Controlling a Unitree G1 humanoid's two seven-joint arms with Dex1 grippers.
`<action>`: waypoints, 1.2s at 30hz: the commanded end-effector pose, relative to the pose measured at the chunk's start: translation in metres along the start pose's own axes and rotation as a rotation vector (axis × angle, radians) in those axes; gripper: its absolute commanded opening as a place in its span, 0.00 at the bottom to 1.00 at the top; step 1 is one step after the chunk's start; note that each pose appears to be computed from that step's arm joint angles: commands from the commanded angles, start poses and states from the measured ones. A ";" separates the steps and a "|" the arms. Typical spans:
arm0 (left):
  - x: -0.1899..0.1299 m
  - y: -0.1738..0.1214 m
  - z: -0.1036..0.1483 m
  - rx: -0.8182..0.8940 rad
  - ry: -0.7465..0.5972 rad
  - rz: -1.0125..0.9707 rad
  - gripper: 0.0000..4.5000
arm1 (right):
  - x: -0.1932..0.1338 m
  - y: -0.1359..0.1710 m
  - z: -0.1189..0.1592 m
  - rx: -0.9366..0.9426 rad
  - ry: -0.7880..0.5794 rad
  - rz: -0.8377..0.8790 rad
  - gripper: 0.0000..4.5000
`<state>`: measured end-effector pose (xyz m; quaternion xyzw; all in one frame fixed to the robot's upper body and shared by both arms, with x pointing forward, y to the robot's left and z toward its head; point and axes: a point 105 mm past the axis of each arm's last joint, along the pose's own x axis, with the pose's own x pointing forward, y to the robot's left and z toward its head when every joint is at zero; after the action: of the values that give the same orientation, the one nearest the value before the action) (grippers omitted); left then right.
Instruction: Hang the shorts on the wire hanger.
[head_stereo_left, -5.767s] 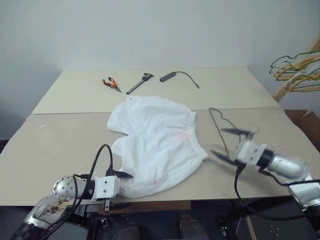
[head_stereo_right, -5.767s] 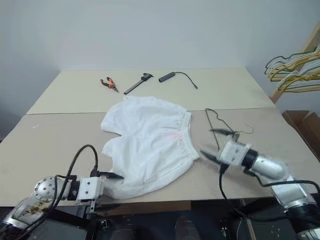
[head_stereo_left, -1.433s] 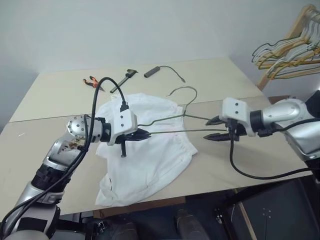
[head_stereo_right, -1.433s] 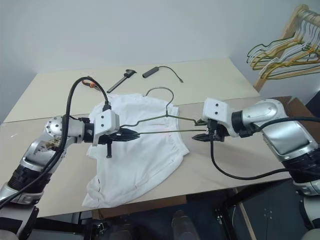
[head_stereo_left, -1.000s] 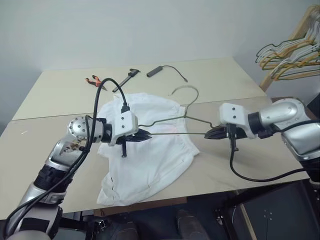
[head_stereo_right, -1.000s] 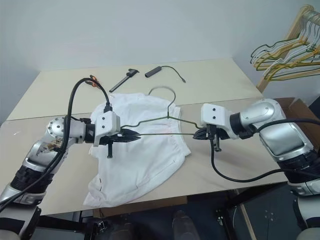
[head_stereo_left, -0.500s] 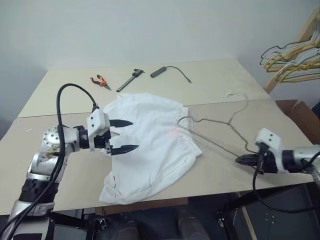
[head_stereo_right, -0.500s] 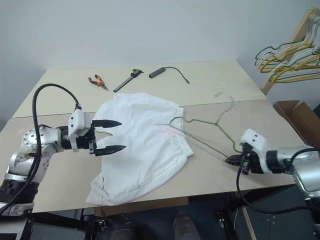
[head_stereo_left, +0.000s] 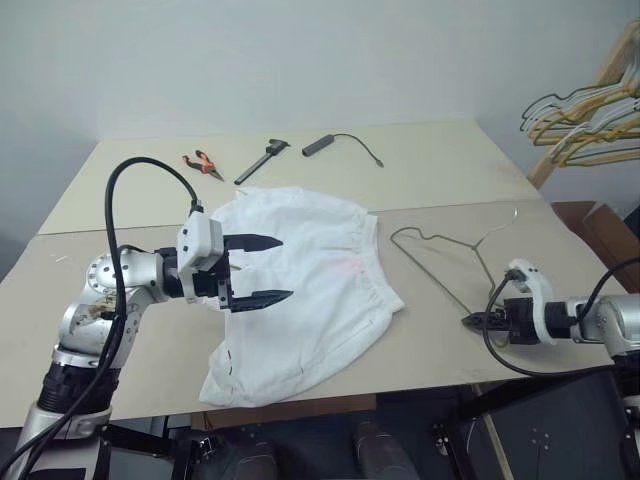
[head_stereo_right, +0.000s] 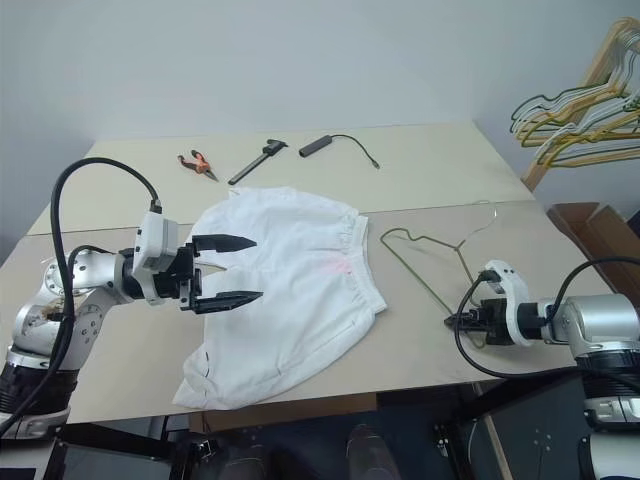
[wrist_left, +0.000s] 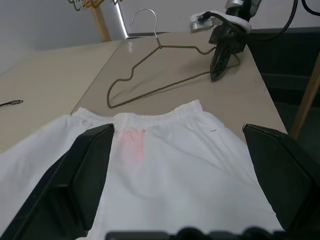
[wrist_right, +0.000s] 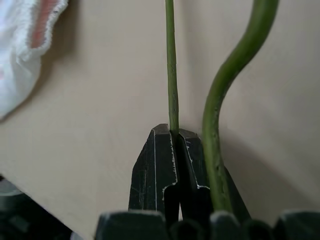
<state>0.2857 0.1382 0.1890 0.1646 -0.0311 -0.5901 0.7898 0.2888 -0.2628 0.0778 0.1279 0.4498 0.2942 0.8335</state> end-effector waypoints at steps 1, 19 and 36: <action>-0.001 -0.001 0.008 0.031 -0.005 0.020 1.00 | -0.004 0.019 -0.001 0.015 0.027 0.130 0.00; -0.004 -0.007 0.005 0.019 0.004 0.055 1.00 | -0.019 0.030 0.005 0.004 0.048 0.223 0.00; -0.005 -0.006 0.004 0.013 0.014 0.068 1.00 | -0.042 0.043 -0.031 -0.006 0.164 0.209 0.00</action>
<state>0.2788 0.1434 0.1799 0.1623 -0.0154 -0.5597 0.8125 0.2200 -0.2476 0.0961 0.1524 0.5219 0.4037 0.7358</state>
